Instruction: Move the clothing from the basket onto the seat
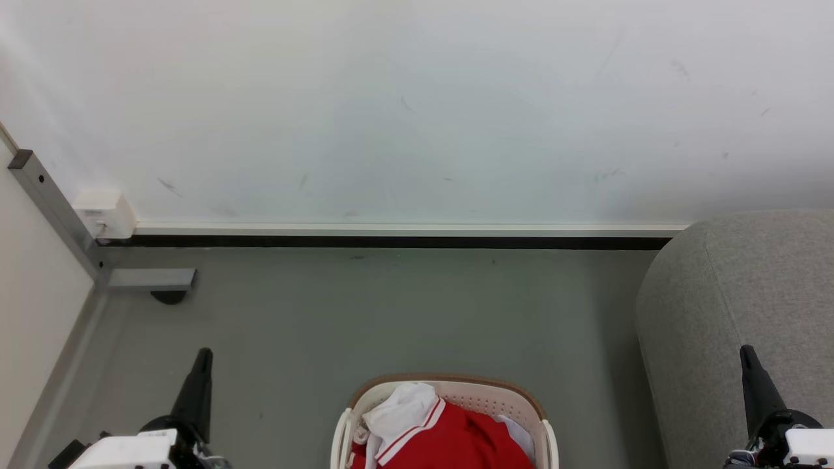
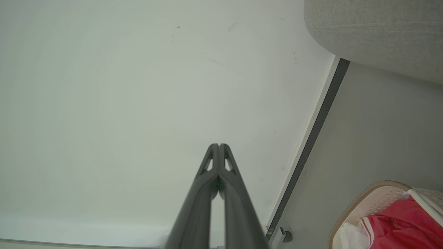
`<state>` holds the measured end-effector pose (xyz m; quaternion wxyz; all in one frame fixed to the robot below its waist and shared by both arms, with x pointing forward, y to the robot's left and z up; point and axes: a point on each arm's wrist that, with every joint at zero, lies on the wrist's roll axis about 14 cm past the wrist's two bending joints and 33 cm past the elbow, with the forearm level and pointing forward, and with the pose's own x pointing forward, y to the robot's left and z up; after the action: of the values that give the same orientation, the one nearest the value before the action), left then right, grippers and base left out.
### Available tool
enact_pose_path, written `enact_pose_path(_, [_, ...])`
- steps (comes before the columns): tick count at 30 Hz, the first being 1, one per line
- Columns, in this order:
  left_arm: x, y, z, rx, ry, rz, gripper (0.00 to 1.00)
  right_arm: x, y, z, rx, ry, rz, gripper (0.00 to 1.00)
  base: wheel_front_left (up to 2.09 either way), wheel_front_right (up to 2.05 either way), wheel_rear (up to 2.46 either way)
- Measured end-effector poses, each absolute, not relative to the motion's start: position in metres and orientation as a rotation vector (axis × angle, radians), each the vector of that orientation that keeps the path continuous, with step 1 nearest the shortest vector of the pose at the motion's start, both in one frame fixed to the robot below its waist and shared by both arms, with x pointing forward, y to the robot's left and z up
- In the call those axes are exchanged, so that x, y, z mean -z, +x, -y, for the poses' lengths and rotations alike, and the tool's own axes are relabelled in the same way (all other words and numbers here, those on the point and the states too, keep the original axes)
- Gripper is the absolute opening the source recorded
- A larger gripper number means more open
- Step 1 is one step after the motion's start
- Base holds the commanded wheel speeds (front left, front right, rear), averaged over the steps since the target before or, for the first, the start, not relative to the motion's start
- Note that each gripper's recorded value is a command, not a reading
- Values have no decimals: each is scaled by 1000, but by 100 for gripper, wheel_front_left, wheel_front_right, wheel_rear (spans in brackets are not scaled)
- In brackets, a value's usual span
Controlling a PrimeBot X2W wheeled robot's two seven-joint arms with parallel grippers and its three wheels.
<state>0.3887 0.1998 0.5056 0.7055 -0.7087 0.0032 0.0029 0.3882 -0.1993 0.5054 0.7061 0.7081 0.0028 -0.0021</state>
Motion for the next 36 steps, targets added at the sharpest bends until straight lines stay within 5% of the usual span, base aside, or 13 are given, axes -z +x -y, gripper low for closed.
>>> enact_pose_path(12, [-506, 389, -200, -7, -1576, -6, 0, -505, 388, 200, 5, 1573, -5, 0, 0, 0, 0])
enact_pose_path(13, [-503, 388, -200, -13, -1578, -12, 100, -503, 387, 199, 12, 1575, -12, 100, 0, 0, 0])
enact_pose_path(27, [-490, 380, -197, -66, -1572, -20, 100, -492, 379, 189, 38, 1558, -29, 100, 0, 0, 0])
enact_pose_path(36, [-503, 384, -196, -39, -1383, 10, 100, -505, 381, 182, -2, 1452, -5, 100, 0, 0, 0])
